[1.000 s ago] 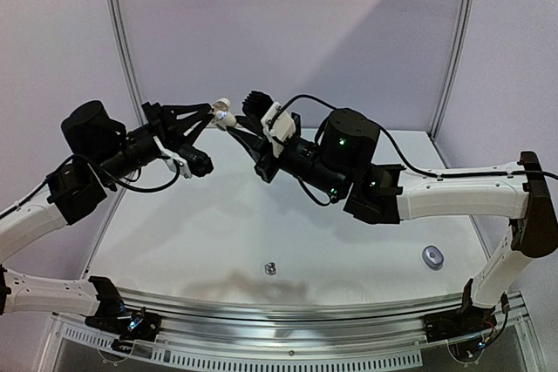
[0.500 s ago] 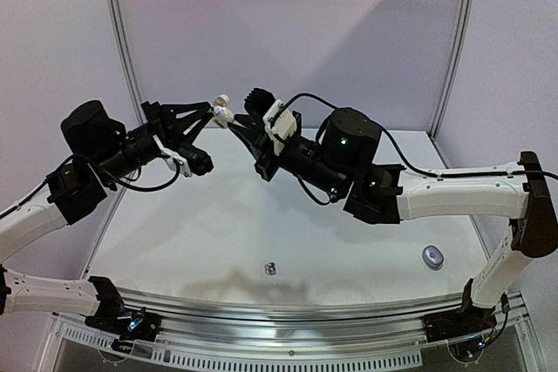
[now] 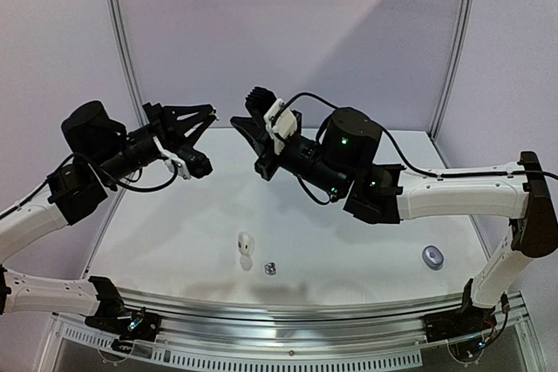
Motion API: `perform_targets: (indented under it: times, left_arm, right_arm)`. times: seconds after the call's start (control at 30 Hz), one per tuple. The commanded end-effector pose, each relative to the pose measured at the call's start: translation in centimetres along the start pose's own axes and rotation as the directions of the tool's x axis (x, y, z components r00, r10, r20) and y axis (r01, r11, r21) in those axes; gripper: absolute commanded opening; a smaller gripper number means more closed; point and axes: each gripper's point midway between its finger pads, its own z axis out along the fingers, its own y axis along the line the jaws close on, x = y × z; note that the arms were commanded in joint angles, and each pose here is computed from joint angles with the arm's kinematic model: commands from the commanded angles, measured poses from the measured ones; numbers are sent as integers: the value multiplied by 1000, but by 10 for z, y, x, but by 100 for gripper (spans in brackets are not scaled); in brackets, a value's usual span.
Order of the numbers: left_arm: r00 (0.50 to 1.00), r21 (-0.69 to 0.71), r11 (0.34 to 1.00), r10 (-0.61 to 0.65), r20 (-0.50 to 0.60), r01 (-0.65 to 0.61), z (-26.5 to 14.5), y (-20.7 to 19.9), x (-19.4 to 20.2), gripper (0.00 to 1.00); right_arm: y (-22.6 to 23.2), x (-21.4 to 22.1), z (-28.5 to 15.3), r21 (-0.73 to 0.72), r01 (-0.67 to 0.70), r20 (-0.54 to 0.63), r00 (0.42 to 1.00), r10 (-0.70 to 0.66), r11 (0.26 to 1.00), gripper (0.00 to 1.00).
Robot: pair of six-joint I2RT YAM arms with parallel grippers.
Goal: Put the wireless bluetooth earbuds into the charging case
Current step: Reset both arms, then place the left earbud at the center of the board.
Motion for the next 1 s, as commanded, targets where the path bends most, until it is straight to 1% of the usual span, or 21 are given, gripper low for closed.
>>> perform_targets:
  times: [0.0,0.1,0.2,0.27,0.3,0.4,0.43,0.5,0.57,0.6,0.67,0.73,0.87,0.97]
  left_arm:
    - [991,23,991,-131,-6,132,3,-9,-2,3]
    - [962,24,964,-263,-70,265,2,-14,9,1]
    - [899,15,911,-404,-172,412,0,-23,28,0]
    - [831,5,853,-506,-234,521,-3,-32,39,0]
    - [775,-3,810,-563,-286,587,-7,-41,48,0]
    - [656,-21,710,-660,-366,704,-18,-61,62,0]
    - [614,-35,675,-690,-382,737,-21,-65,65,0]
    - [529,-54,598,-745,-407,800,-28,-73,70,0]
    - [455,-56,520,-791,-409,853,-32,-77,68,0]
    - [431,-52,490,-808,-402,870,-33,-77,65,0]
    - [411,-27,455,-827,-382,890,-36,-79,57,0]
    - [413,6,442,-834,-366,897,-38,-82,48,0]
    - [465,71,470,-820,-333,880,-39,-89,38,0]
    - [477,101,473,-808,-344,875,-35,-98,36,0]
  right_arm:
    - [-13,14,-2,56,-12,-53,999,15,998,0]
    - [-28,30,-7,112,-56,-122,990,70,992,0]
    - [-43,47,-13,162,-86,-199,973,118,983,0]
    - [-52,59,-16,186,-127,-247,954,171,974,0]
    - [-56,65,-18,195,-145,-265,944,195,970,0]
    - [-64,76,-24,225,-222,-289,914,283,949,0]
    - [-65,78,-26,239,-262,-290,900,326,935,0]
    - [-67,87,-28,252,-299,-311,876,369,920,1]
    - [-66,88,-30,234,-336,-314,862,398,912,6]
    - [-63,87,-29,206,-359,-315,857,409,910,10]
    - [-58,83,-30,144,-404,-320,845,428,904,19]
    - [-49,79,-31,77,-434,-338,835,433,898,26]
    - [-34,72,-32,-18,-459,-376,826,419,888,40]
    - [-27,74,-31,-44,-479,-409,809,422,877,52]
